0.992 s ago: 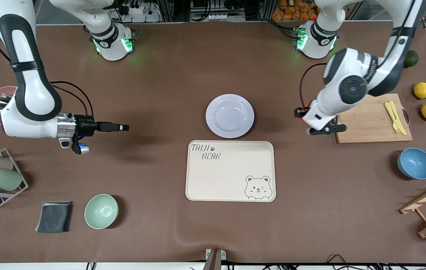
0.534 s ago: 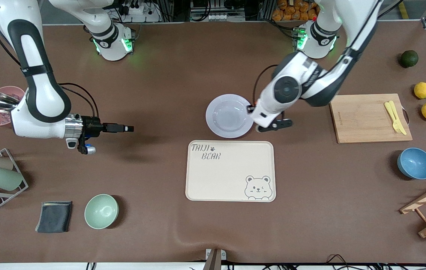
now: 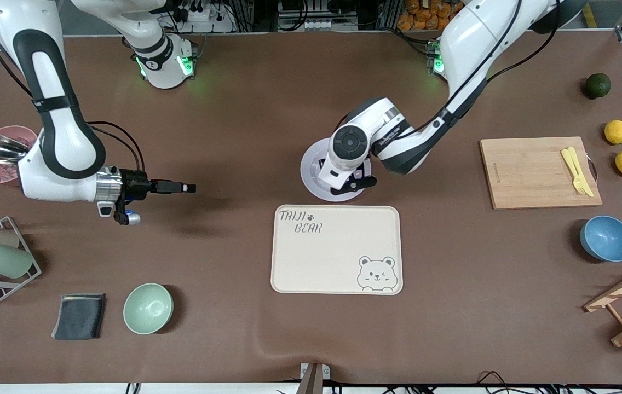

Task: Place orange and plate with both arms
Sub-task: 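Lower the orange onto the white plate and open the left gripper, then withdraw the left gripper while the right gripper approaches the plate rim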

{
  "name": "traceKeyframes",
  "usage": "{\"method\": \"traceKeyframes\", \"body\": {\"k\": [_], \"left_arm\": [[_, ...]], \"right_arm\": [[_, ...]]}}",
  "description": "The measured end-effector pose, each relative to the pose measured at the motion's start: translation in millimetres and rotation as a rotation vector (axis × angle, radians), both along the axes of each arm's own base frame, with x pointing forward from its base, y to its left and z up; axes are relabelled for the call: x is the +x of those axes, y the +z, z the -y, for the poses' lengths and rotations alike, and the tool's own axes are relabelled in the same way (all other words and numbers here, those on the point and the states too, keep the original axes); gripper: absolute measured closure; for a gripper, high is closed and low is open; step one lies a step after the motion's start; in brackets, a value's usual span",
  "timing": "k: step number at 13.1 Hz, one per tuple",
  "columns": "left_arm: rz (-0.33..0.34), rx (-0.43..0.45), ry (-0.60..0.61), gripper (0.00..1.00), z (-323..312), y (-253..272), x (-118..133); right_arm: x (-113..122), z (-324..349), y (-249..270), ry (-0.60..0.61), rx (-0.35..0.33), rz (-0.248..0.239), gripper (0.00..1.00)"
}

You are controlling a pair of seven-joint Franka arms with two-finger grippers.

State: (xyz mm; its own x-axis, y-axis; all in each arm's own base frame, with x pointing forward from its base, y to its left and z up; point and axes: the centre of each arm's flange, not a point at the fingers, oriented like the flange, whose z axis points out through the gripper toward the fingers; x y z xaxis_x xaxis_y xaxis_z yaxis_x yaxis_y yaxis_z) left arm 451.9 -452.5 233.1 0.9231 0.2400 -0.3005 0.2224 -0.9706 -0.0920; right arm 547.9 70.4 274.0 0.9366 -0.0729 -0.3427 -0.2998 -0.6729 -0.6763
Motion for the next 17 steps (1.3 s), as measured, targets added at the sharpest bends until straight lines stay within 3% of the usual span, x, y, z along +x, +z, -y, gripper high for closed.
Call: {"method": "traceKeyframes", "body": {"k": [4,7,10,13,17], "left_arm": [[-0.001,0.024,-0.018,0.27,23.4,-22.7,-23.5],[-0.008,0.030,-0.017,0.27,23.4,-32.7,-24.8],[0.002,0.026,-0.001,0.00,21.8,-29.3,-16.9],[0.031,0.011,0.040,0.00,15.1,-13.9,3.7],[0.130,0.001,0.156,0.00,-47.8,51.7,71.2]], "right_arm": [[-6.6,-17.6,-13.2,-0.023,0.023,0.023,0.00],[-11.6,-27.0,-26.0,-0.017,0.043,0.019,0.00],[-15.3,-29.5,-34.1,-0.026,0.075,0.026,0.00],[-18.0,-36.7,-44.0,-0.030,0.102,0.025,0.00],[-23.5,-70.9,-48.6,-0.060,0.153,0.013,0.00]]}}
